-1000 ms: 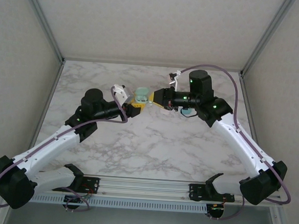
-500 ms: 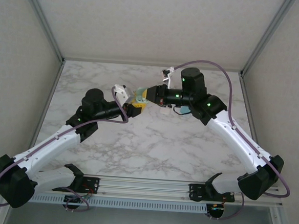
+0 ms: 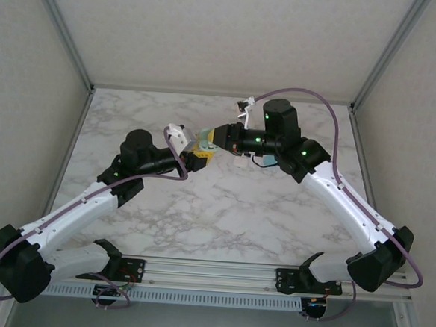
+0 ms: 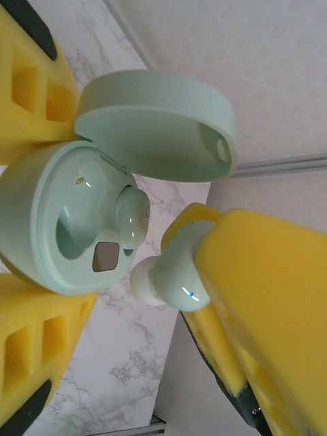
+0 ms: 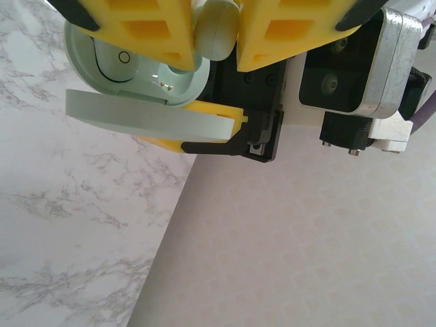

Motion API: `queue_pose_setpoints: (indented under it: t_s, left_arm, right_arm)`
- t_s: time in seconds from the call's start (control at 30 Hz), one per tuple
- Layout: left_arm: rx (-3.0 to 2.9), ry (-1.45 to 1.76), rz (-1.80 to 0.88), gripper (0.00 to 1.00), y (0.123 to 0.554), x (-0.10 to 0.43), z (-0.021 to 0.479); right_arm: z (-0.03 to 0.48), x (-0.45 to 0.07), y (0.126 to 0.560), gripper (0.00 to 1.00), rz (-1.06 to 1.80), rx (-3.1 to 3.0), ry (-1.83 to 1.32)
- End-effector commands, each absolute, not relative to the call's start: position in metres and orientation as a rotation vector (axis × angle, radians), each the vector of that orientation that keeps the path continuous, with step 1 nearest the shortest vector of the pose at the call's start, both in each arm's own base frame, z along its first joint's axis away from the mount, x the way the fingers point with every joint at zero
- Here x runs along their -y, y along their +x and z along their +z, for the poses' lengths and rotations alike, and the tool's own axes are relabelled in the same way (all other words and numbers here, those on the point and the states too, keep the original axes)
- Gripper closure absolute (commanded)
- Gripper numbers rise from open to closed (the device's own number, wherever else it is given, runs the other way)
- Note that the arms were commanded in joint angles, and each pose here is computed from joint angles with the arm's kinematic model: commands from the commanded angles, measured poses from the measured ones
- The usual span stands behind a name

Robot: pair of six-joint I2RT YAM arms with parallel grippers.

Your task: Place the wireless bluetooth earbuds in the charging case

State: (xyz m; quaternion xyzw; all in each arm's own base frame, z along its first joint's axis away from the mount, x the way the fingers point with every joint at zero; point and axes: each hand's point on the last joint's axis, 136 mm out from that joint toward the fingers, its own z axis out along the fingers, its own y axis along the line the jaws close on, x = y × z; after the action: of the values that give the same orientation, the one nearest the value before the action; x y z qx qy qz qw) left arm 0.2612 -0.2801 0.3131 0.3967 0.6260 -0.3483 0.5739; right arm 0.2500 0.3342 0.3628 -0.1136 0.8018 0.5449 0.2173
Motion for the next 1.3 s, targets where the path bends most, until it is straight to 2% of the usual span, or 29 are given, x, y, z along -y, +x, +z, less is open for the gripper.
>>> queue_pose_setpoints:
  t_s: [0.0, 0.8, 1.27]
  left_arm:
    - [-1.420, 0.941, -0.823, 0.81, 0.258, 0.284, 0.325]
    - [-1.409, 0.933, -0.831, 0.80, 0.258, 0.286, 0.328]
    - [-1.404, 0.911, -0.846, 0.81, 0.259, 0.287, 0.332]
  right_arm:
    - [0.380, -0.337, 0.249, 0.77, 1.518, -2.167, -0.327]
    - [0.373, -0.351, 0.253, 0.77, 1.512, -2.181, -0.321]
    - [0.358, -0.356, 0.252, 0.77, 1.409, -2.226, -0.311]
